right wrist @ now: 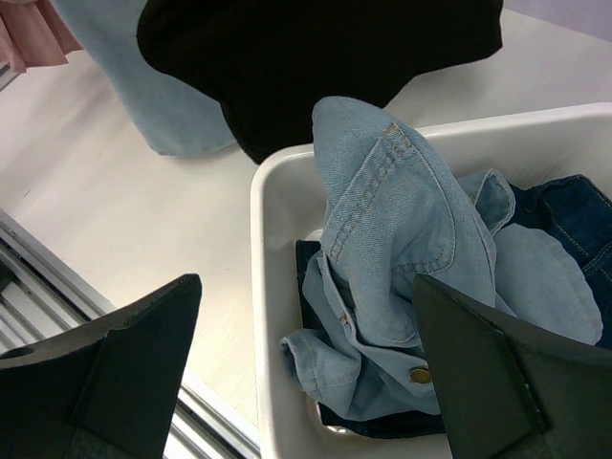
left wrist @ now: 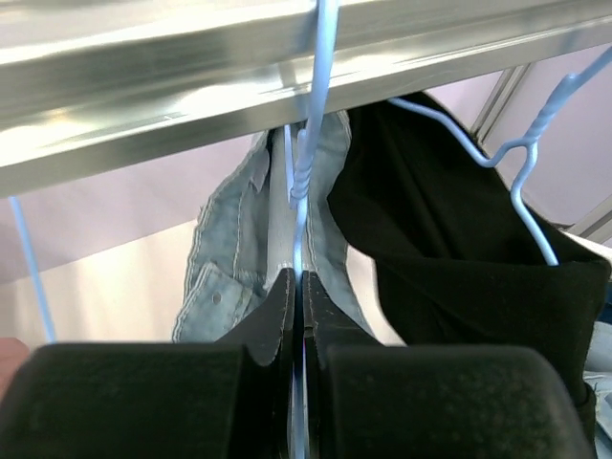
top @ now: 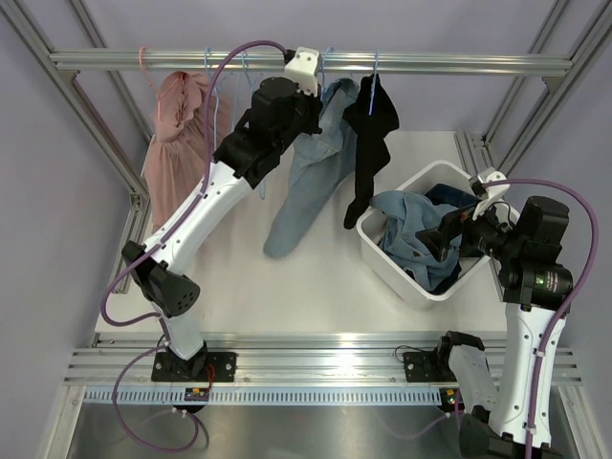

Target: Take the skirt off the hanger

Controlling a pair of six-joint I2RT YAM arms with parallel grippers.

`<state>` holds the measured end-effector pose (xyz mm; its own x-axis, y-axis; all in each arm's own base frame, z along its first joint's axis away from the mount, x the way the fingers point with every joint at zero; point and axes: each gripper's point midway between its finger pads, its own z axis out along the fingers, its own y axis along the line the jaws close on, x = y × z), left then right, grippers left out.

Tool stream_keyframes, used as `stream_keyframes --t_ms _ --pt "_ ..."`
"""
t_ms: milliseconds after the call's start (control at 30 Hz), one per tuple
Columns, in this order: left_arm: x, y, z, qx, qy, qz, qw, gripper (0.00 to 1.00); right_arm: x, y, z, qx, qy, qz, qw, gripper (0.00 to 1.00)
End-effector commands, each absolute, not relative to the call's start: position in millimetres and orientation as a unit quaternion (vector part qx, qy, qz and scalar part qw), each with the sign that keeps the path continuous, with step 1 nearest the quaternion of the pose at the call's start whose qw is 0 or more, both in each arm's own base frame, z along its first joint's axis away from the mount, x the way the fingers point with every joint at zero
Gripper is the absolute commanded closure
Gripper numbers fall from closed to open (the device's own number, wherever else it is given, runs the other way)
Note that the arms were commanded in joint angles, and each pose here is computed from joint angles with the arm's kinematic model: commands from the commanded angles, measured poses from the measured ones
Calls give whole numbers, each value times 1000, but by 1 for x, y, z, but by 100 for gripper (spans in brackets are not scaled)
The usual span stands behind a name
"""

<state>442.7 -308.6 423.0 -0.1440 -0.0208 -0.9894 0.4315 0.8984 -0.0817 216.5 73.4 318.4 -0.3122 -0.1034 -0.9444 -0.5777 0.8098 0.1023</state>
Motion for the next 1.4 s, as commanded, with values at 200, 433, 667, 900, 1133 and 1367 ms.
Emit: stream_keyframes --t_ms 200,433,667,900,1133,1367 --pt "390 -266 554 106 618 -219 748 100 214 83 349 -225 752 241 571 1" --pt "375 -256 557 106 610 -225 753 100 211 88 353 -234 745 255 570 0" --pt "358 -251 556 124 612 -233 745 100 206 97 365 -256 728 280 571 1" --pt "330 -240 528 144 627 -244 726 100 213 110 395 -269 710 323 565 1" --pt "294 -230 504 170 632 -273 705 100 238 137 414 -306 704 332 548 0" --pt "255 -224 490 190 622 -321 689 100 275 198 416 -363 709 342 499 0"
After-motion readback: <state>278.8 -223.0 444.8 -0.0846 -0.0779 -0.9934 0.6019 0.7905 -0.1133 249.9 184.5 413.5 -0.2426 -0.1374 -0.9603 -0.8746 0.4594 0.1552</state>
